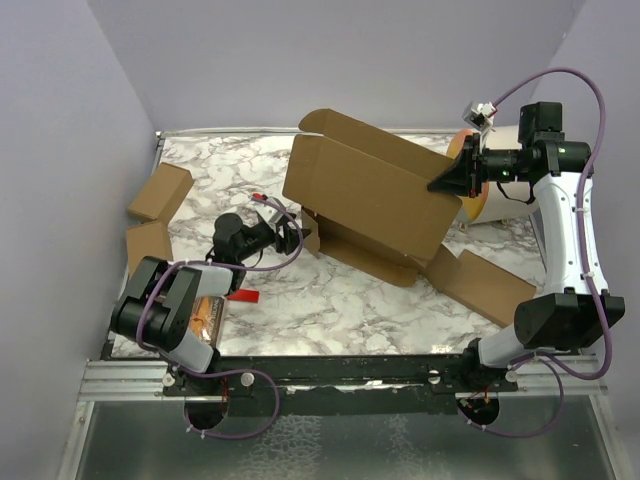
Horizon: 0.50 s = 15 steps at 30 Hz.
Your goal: Fold the paper box
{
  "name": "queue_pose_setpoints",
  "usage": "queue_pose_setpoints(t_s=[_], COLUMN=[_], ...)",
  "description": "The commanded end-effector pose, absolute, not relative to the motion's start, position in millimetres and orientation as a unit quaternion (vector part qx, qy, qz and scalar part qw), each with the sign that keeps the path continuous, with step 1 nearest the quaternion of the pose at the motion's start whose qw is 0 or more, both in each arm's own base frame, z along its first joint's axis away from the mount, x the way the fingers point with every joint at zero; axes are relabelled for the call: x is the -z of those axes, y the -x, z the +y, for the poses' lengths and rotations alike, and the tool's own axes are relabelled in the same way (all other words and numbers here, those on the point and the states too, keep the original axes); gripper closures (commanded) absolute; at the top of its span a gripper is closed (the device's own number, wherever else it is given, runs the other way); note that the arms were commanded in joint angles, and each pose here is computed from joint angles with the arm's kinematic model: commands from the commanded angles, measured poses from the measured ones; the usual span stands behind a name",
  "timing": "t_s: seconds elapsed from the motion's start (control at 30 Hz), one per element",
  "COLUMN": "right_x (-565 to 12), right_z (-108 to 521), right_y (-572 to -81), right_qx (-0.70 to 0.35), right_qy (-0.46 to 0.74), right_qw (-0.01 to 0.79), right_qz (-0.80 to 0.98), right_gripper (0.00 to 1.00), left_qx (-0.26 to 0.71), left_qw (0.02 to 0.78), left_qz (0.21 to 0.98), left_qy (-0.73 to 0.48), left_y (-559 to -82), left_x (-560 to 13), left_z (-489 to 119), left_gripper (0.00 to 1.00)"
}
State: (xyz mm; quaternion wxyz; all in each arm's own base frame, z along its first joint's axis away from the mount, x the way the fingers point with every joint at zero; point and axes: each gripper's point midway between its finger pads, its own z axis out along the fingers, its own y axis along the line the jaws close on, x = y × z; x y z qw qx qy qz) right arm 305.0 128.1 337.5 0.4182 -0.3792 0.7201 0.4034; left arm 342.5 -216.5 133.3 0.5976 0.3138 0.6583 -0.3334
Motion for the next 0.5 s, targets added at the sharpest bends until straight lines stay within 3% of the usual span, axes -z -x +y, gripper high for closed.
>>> queue_pose_setpoints(t_s=[0.0,0.47], right_x=[-339,-334], right_z=[129,129], right_y=[-307,-309], right_qx=[-0.399,-0.403], right_qy=[0.389,0.387], right_qw=[0.419,0.412], right_qz=[0.716,0.719], right_gripper=[0.99,0.99], left_qx=[0.323,0.306], left_qw=[0.646,0.674], left_qz=[0.625,0.618], left_qy=[-0.298,-0.265], left_y=[-355,-374], left_x=[-156,-155], left_z=[-220,-230], left_gripper=[0.41,0.48])
